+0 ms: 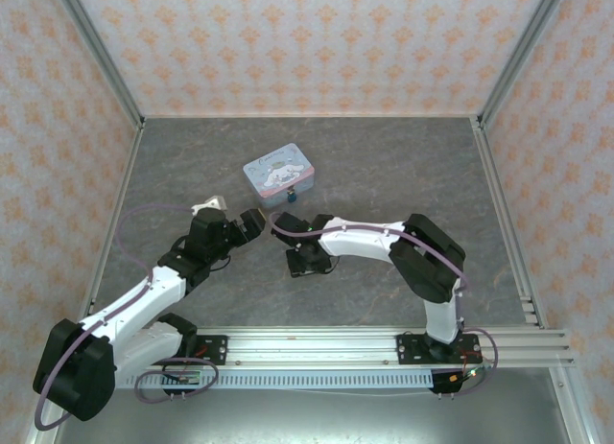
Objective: Unlock the padlock with the key
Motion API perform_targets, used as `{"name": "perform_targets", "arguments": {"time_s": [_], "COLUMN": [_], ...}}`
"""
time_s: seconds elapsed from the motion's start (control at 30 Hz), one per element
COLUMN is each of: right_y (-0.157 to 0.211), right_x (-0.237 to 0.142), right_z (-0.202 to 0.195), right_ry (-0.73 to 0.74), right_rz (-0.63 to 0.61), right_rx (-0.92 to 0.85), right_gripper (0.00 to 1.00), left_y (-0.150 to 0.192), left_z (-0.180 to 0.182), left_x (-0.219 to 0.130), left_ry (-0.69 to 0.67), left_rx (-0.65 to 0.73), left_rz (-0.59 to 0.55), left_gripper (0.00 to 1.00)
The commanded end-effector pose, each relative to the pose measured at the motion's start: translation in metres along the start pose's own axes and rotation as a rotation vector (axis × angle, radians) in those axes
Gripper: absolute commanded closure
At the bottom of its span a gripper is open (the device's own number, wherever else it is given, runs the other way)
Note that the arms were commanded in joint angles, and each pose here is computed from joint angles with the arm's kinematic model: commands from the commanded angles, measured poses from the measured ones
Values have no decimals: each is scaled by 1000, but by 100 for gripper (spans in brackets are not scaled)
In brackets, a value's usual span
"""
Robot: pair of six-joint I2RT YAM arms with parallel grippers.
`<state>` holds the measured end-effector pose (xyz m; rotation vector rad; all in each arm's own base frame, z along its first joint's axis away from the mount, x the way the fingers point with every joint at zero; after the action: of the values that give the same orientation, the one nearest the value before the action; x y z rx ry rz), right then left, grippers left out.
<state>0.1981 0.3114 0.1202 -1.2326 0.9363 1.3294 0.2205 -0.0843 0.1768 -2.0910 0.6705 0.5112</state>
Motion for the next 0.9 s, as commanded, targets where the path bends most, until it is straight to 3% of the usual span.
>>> {"name": "perform_targets", "arguments": {"time_s": [0.0, 0.87], "right_y": [4, 13], "right_x": [7, -10], "right_z": [0, -8], "right_ry": [58, 49], "right_rz": [32, 11], "right_rx": [-18, 1], "right_gripper": [64, 93], "left_y": [-7, -10], "left_z": [-6, -8], "left_x": [-3, -4], "left_ry": [-9, -25], "left_rx": [6, 12], "left_rz": [-25, -15], "left_gripper": [0, 0]}}
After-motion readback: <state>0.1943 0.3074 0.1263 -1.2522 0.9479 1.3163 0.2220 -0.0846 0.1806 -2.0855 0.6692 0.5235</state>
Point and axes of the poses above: each hand's point on the last joint's axis, 136 mm out from that joint toward the fingers, its own x axis out along the fingers, its own z axis along the line the jaws close on, y = z × x, the point moved 10 cm from there along -x, back along the fingers, and after that the axes turned 6 degrees about x, right-handed, at the moved point
